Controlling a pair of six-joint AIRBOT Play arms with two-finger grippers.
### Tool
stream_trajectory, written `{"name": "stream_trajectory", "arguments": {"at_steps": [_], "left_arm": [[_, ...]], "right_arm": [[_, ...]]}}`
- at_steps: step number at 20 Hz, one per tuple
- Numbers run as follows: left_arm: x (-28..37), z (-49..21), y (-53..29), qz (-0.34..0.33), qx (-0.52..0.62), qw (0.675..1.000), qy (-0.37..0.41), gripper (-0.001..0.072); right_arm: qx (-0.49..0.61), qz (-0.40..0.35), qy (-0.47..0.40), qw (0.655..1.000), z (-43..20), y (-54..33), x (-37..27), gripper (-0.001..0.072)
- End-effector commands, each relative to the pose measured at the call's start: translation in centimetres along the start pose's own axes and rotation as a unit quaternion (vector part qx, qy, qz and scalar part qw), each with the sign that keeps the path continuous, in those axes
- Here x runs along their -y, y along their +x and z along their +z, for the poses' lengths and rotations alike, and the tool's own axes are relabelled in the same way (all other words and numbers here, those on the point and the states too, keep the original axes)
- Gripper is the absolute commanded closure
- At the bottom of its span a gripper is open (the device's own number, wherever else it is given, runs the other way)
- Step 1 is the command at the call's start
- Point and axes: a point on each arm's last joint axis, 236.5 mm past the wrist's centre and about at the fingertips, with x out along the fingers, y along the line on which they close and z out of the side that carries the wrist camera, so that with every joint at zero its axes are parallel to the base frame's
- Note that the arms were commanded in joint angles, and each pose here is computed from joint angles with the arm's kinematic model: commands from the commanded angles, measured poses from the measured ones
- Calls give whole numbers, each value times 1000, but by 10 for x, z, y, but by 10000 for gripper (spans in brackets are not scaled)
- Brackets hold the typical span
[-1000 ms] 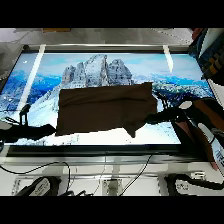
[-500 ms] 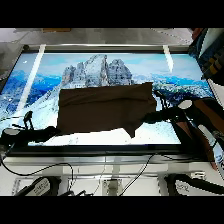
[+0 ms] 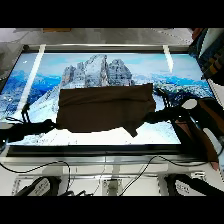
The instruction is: Fold the clothes and pants, and hang the long-sleeved shirts on hangers.
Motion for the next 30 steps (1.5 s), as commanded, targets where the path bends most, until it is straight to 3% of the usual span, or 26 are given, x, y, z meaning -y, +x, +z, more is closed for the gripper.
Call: {"name": "stream_trajectory", "arguments": {"at_steps": [1, 6, 9, 15, 20, 25, 26, 27, 28, 29, 30], "left_arm": [[54, 20, -52, -15, 41, 994, 97, 692], [78, 21, -101, 44, 119, 983, 130, 692], [71, 51, -110, 74, 197, 969, 130, 692], [23, 45, -23, 62, 208, 976, 15, 692], [-14, 73, 46, 140, 244, 959, -18, 691], [-5, 77, 113, 141, 185, 973, 4, 690], [-4, 83, 115, 140, 187, 972, 5, 659], [-1, 90, 114, 137, 194, 971, 7, 502], [1, 98, 108, 135, 203, 970, 9, 286], [4, 103, 102, 134, 209, 968, 15, 98], [9, 105, 94, 132, 211, 968, 32, 38]], "right_arm": [[-7, -50, -10, 999, -15, -35, -10, 700], [47, -93, -8, 995, -18, -83, -37, 700], [145, -122, -8, 982, 24, -97, -28, 700], [303, -184, 64, 933, 102, -95, 51, 700], [291, -204, 158, 921, 104, -36, 129, 700], [259, -210, 210, 919, 85, 6, 166, 698], [256, -209, 211, 920, 84, 7, 165, 650], [252, -205, 211, 922, 83, 8, 163, 434], [243, -199, 209, 926, 81, 10, 158, 162], [234, -193, 202, 931, 82, 11, 153, 30], [224, -188, 192, 937, 84, 10, 149, 25]]}}
